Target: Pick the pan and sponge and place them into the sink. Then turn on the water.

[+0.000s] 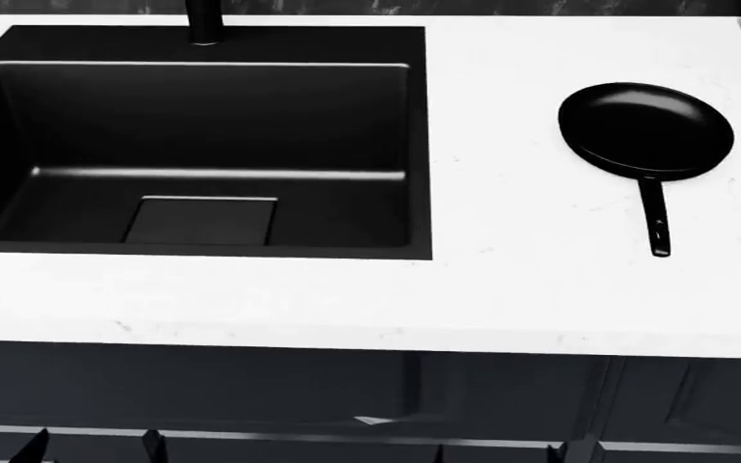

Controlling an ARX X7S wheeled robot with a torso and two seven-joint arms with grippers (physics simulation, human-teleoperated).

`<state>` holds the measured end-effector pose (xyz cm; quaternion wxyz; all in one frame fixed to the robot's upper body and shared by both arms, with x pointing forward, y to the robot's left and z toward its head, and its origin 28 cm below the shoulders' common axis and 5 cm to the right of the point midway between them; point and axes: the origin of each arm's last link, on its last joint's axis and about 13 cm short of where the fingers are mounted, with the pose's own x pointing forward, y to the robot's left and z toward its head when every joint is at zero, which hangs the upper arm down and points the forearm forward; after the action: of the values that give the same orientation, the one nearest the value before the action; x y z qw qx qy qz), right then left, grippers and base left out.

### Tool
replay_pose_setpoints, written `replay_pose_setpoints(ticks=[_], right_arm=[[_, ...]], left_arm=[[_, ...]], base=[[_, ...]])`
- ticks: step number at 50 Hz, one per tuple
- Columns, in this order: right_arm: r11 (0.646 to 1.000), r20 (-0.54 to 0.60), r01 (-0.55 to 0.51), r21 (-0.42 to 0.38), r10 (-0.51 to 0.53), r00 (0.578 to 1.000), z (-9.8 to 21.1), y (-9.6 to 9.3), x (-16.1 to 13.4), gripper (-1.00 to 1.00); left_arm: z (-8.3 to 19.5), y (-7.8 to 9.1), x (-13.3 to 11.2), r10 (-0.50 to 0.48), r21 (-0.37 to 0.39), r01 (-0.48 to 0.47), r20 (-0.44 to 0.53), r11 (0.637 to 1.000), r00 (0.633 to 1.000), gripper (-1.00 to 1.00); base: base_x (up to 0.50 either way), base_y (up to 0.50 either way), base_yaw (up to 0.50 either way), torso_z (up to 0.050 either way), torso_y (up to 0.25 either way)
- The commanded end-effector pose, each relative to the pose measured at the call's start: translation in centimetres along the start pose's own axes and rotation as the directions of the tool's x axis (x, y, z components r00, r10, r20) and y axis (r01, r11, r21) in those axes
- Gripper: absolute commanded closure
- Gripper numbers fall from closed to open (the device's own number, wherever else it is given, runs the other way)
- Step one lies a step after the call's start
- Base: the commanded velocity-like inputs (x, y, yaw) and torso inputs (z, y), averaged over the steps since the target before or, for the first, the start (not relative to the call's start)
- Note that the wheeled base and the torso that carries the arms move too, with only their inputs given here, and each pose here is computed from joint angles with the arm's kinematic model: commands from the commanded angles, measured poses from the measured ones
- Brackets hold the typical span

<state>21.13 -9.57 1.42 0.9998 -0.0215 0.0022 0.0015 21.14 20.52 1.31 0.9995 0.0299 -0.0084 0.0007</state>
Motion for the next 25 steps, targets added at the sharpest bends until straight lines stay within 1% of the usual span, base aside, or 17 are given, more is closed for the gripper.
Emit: replay_pose_setpoints(ticks=[1, 3, 4, 5, 8, 9, 10, 11, 12, 13, 15, 16, 17, 20, 22, 23, 25], right_arm=[[1.0, -0.01, -0.013, -0.006, 0.013, 1.0, 0.1, 0.2, 0.3, -1.0], [1.0, -0.005, 0.007, 0.003, -0.007, 1.0, 0.3, 0.1, 0.4, -1.0], [1.0, 0.008, 0.006, 0.016, -0.006, 1.0, 0.6, 0.0, 0.5, -1.0], [1.0, 0.017, 0.021, 0.004, -0.021, 1.0, 1.1, -0.2, 0.8, -1.0], [0.999, 0.037, 0.036, -0.004, -0.036, 0.999, 2.6, -0.9, 1.2, -1.0], [0.999, 0.037, 0.042, -0.034, -0.041, 0.998, 3.3, -1.3, 1.3, -1.0], [0.999, 0.016, 0.034, -0.039, -0.033, 0.999, 3.9, -1.6, 1.4, -1.0], [0.999, 0.027, 0.03, -0.02, -0.029, 0.999, 4.2, -1.7, 1.4, -1.0], [1.0, 0.05, 0.021, 0.003, -0.021, 0.999, 5.4, -2.1, 1.4, -1.0], [1.0, 0.074, 0.027, -0.004, -0.026, 0.997, 6.4, -2.4, 1.4, -1.0], [1.0, 0.09, 0.016, 0.003, -0.016, 0.996, 7.8, -2.8, 1.4, -1.0], [1.0, 0.102, 0.022, -0.004, -0.021, 0.995, 8.6, -3.1, 1.3, -1.0], [1.0, 0.109, 0.022, -0.004, -0.022, 0.994, 9.6, -3.4, 1.3, -1.0], [0.999, 0.106, 0.02, -0.033, -0.017, 0.994, 12.1, -4.4, 1.0, -1.0], [0.999, 0.123, 0.037, -0.013, -0.035, 0.992, 13.5, -5.2, 0.9, -1.0], [0.998, 0.131, 0.056, -0.027, -0.052, 0.99, 14.4, -5.8, 0.8, -1.0], [0.996, 0.134, 0.068, -0.052, -0.061, 0.989, 15.7, -6.4, 0.7, -1.0]], left_arm=[[0.2, -0.3, 0.1, 0.002, 0.016, -0.002, 0.01, 1.0, 1.0, -1.0], [0.3, -0.3, 0.2, 0.016, 0.017, -0.016, -0.005, 1.0, 1.0, -1.0], [0.5, -0.3, 0.2, 0.019, 0.038, -0.019, 0.001, 0.999, 1.0, -1.0], [0.9, -0.2, 0.3, 0.021, 0.0, -0.021, -0.007, 1.0, 1.0, -1.0], [2.2, -0.2, 0.5, 0.0, 0.007, 0.0, 0.014, 1.0, 1.0, -1.0], [2.8, -0.2, 0.6, -0.008, -0.018, 0.009, 0.038, 1.0, 0.999, -1.0], [3.4, 0.0, 0.8, 0.004, -0.006, -0.004, 0.036, 1.0, 0.999, -1.0], [3.6, 0.0, 0.9, 0.002, 0.001, -0.002, 0.039, 1.0, 0.999, -1.0], [4.2, 0.2, 1.2, -0.004, -0.001, 0.004, 0.031, 1.0, 1.0, -1.0], [5.0, 0.3, 1.4, -0.002, -0.038, 0.002, 0.023, 0.999, 1.0, -1.0], [6.1, 0.7, 1.5, -0.012, -0.038, 0.013, 0.024, 0.999, 1.0, -1.0], [6.6, 0.9, 1.6, 0.015, -0.022, -0.015, -0.007, 1.0, 1.0, -1.0], [7.5, 1.0, 1.8, 0.009, -0.032, -0.01, -0.021, 0.999, 1.0, -1.0], [9.9, 1.8, 2.0, -0.007, -0.047, 0.008, 0.019, 0.999, 1.0, -1.0], [11.0, 2.1, 2.2, -0.019, -0.032, 0.019, 0.03, 0.999, 0.999, -1.0], [11.8, 2.3, 2.3, -0.024, -0.037, 0.025, 0.029, 0.999, 0.999, -1.0], [12.6, 2.6, 2.7, -0.021, 0.002, 0.021, 0.032, 1.0, 0.999, -1.0]], base=[[0.0, 0.0, 0.0, 0.0, 0.0], [0.0, 0.0, 0.0, 0.0, 0.0], [0.0, 0.0, 0.0, 0.0, 0.0], [0.0, 0.0, 0.0, 0.0, 0.0], [0.0, 0.0, 0.0, 0.0, 0.0], [0.0, 0.0, 0.0, 0.0, 0.0], [0.0, 0.0, 0.0, 0.0, 0.0], [0.0, 0.0, 0.0, 0.0, 0.0], [0.0, 0.0, 0.0, 0.0, 0.0], [0.0, 0.0, 0.0, 0.0, 0.0], [0.0, 0.0, 0.0, 0.0, 0.0], [0.0, 0.0, 0.0, 0.0, 0.0], [0.0, 0.0, 0.0, 0.0, 0.0], [0.0, 0.0, 0.0, 0.0, 0.0], [0.0, 0.0, 0.0, 0.0, 0.0], [0.0, 0.0, 0.0, 0.0, 0.0], [0.0, 0.0, 0.0, 0.0, 0.0]])
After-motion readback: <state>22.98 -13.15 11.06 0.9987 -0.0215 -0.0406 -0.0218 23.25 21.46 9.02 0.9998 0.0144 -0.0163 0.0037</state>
